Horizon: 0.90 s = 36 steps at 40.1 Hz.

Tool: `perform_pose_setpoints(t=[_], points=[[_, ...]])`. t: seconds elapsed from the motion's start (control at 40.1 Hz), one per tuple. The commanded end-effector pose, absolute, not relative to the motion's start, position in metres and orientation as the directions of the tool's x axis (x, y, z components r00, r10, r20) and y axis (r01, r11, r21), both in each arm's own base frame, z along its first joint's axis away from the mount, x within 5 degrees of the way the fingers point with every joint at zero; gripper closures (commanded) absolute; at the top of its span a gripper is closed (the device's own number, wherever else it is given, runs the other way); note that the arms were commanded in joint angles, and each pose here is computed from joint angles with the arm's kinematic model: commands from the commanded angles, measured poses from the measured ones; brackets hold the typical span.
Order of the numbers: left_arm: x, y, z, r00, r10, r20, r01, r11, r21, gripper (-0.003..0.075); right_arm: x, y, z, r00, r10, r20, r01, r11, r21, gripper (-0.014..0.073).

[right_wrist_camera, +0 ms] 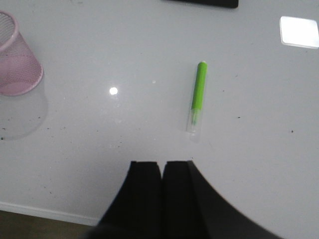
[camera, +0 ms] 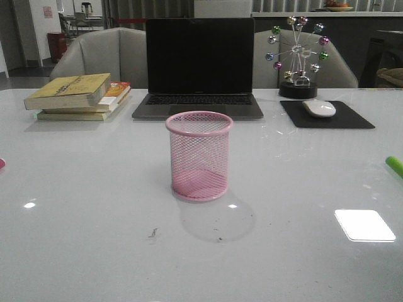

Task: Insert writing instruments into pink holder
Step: 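Grasp the green pen upright with the right gripper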

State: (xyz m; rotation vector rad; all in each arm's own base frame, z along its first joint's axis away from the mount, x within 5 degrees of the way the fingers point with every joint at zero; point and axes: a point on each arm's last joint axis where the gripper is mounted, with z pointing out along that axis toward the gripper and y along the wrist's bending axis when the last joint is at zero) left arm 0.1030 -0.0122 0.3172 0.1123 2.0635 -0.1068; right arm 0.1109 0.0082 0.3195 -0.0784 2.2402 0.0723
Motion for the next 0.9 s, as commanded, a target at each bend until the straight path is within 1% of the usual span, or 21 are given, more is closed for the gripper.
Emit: perform_pose_setpoints(t=[0.0,0.05,0.075,0.1,0.125,0.15,0.174,0.299,0.349,0.449,0.598,0.748,0.872], points=[[0.113,-0.011,0.326,-0.441,0.031,-0.897,0.109,0.994,-0.019,0.0517,0.126,0.007,0.327,-0.595,-0.027,-0.803,-0.073,0.997,0.021,0.0417],[0.117,-0.01,0.323,-0.462,0.043,-0.886,0.108,0.994,-0.008,0.0372,0.134,0.008,0.322,-0.623,-0.027,-0.782,-0.072,0.997,0.023,0.0253],[0.118,-0.01,0.322,-0.469,0.044,-0.882,0.107,0.994,-0.007,0.0296,0.138,0.008,0.32,-0.636,-0.029,-0.771,-0.072,0.997,0.022,0.0186],[0.12,-0.01,0.321,-0.474,0.045,-0.88,0.107,0.994,-0.007,0.0231,0.142,0.007,0.317,-0.65,-0.025,-0.759,-0.067,0.997,0.025,0.014],[0.121,-0.01,0.32,-0.481,0.045,-0.875,0.108,0.994,-0.008,0.0183,0.148,0.007,0.314,-0.668,-0.012,-0.744,-0.057,0.998,0.035,0.0118],[0.121,-0.011,0.32,-0.485,0.045,-0.873,0.108,0.994,-0.008,0.0151,0.154,0.006,0.311,-0.68,0.01,-0.733,-0.038,0.998,0.05,0.0116],[0.122,-0.011,0.32,-0.487,0.044,-0.872,0.108,0.994,-0.01,0.0136,0.161,0.005,0.307,-0.692,0.032,-0.721,-0.018,0.998,0.061,0.0116],[0.122,-0.017,0.321,-0.474,0.059,-0.879,0.159,0.987,-0.019,0.0138,0.187,0.0,0.295,-0.737,0.064,-0.673,0.025,0.997,0.067,0.0116],[0.122,-0.023,0.322,-0.459,0.078,-0.885,0.202,0.979,-0.018,0.0138,0.2,-0.002,0.289,-0.769,0.07,-0.635,0.035,0.997,0.067,0.0116],[0.12,-0.035,0.323,-0.431,0.121,-0.894,0.3,0.954,-0.015,0.0138,0.225,-0.004,0.28,-0.808,0.075,-0.585,0.045,0.997,0.066,0.0116],[0.115,-0.05,0.325,-0.399,0.166,-0.902,0.411,0.911,-0.014,0.0138,0.268,-0.009,0.268,-0.845,0.072,-0.529,0.053,0.997,0.05,0.0116],[0.112,-0.057,0.325,-0.387,0.193,-0.902,0.472,0.882,-0.014,0.0138,0.309,-0.017,0.258,-0.863,0.085,-0.498,0.071,0.996,0.047,0.0116],[0.111,-0.059,0.325,-0.384,0.198,-0.902,0.485,0.874,-0.014,0.0138,0.34,-0.02,0.246,-0.879,0.077,-0.47,0.069,0.997,0.035,0.0116]])
